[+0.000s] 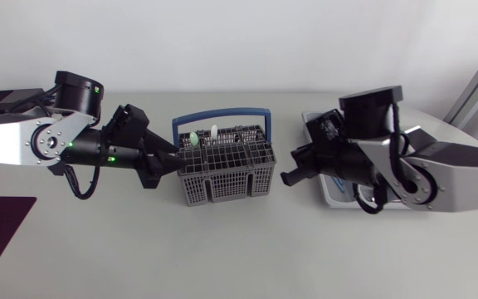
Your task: Unload the cutlery basket into the drawer organizer.
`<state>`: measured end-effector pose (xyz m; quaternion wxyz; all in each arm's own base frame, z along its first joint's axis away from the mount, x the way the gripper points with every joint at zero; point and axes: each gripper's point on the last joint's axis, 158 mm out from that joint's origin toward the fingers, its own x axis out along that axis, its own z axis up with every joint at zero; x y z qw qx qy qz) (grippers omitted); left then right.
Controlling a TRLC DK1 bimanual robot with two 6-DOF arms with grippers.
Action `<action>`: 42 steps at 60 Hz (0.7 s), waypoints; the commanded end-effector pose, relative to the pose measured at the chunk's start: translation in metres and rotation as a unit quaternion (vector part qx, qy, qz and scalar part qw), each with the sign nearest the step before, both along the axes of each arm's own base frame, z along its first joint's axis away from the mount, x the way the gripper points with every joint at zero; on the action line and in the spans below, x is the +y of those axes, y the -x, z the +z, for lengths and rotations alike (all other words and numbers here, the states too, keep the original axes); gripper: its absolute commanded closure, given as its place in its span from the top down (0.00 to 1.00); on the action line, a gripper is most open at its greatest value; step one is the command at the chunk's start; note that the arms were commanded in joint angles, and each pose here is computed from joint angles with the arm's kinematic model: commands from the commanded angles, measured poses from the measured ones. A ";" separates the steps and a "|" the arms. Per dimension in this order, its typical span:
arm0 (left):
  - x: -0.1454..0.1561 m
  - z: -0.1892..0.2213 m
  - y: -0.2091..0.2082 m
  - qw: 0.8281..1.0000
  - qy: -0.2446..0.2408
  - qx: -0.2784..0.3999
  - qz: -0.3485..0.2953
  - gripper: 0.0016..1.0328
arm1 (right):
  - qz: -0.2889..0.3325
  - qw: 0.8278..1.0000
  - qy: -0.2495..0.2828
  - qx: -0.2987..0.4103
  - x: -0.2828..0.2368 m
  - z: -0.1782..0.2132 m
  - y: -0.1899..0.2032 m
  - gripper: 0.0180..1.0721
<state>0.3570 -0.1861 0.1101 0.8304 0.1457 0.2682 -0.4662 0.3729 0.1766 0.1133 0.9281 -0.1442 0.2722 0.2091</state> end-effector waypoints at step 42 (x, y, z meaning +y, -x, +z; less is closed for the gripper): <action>-0.004 -0.017 -0.020 0.999 -0.001 0.029 0.034 0.25 | 0.049 0.997 -0.040 0.045 0.072 -0.025 -0.021 0.05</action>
